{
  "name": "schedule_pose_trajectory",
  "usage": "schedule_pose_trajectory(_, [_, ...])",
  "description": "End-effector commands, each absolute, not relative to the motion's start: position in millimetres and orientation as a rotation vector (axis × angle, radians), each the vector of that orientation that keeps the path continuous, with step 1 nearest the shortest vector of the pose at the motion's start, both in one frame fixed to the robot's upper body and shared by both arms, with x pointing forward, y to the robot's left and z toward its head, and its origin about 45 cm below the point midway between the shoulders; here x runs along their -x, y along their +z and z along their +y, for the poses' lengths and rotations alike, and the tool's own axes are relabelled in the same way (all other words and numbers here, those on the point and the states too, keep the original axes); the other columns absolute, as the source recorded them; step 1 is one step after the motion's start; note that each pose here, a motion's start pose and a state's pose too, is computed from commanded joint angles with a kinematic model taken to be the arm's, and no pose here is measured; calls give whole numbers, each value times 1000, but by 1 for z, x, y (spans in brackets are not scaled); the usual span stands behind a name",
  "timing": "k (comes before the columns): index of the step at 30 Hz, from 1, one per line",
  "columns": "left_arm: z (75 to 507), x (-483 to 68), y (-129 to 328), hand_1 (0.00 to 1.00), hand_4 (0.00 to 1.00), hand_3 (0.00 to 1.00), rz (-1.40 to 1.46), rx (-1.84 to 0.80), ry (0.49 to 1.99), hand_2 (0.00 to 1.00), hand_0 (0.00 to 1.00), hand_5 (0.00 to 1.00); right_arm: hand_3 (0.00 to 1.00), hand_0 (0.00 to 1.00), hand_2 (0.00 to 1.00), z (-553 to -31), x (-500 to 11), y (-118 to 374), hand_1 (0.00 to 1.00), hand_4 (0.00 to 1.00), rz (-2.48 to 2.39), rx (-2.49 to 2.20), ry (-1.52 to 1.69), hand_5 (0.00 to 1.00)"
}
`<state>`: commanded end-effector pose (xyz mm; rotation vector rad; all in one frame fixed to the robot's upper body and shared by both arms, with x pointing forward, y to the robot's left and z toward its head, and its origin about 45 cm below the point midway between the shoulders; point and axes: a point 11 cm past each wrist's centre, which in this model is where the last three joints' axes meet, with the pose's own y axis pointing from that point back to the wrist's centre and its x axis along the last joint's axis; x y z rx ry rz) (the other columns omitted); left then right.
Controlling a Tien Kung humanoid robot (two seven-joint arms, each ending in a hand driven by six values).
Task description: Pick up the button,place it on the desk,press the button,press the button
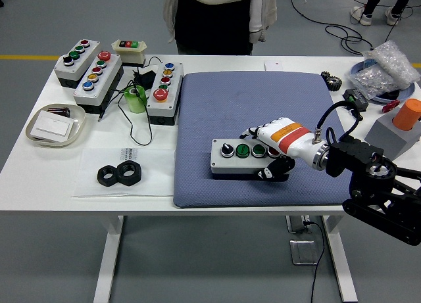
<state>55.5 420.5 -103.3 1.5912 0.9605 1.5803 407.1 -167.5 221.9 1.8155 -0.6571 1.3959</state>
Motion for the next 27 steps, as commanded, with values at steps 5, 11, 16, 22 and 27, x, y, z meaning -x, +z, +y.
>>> schedule_pose_trajectory(5, [421, -54, -103, 773, 527, 762, 961, -1596, 1577, 846, 737, 998, 998, 998, 998, -171, -407, 222, 914, 998, -668, -1827, 1374, 194])
schedule_pose_trajectory(11, [421, -53, -103, 773, 527, 761, 960, -1596, 1578, 847, 738, 998, 998, 998, 998, -178, -401, 244, 914, 998, -766, -1868, 1370, 207])
schedule_pose_trajectory(16, [422, -54, -103, 773, 525, 762, 957, -1594, 1580, 846, 737, 998, 998, 848, 657, -192, -397, 282, 618, 887, -966, -1872, 1395, 259])
schedule_pose_trajectory(22, [422, -55, -103, 773, 526, 761, 957, -1590, 1583, 846, 738, 998, 748, 169, 169, -212, -395, 290, 18, 738, -1089, -1835, 1361, 205])
schedule_pose_trajectory(27, [422, -56, -103, 773, 526, 761, 957, -1588, 1584, 846, 738, 998, 748, 169, 169, -216, -389, 274, 18, 738, -1050, -1871, 1283, 205])
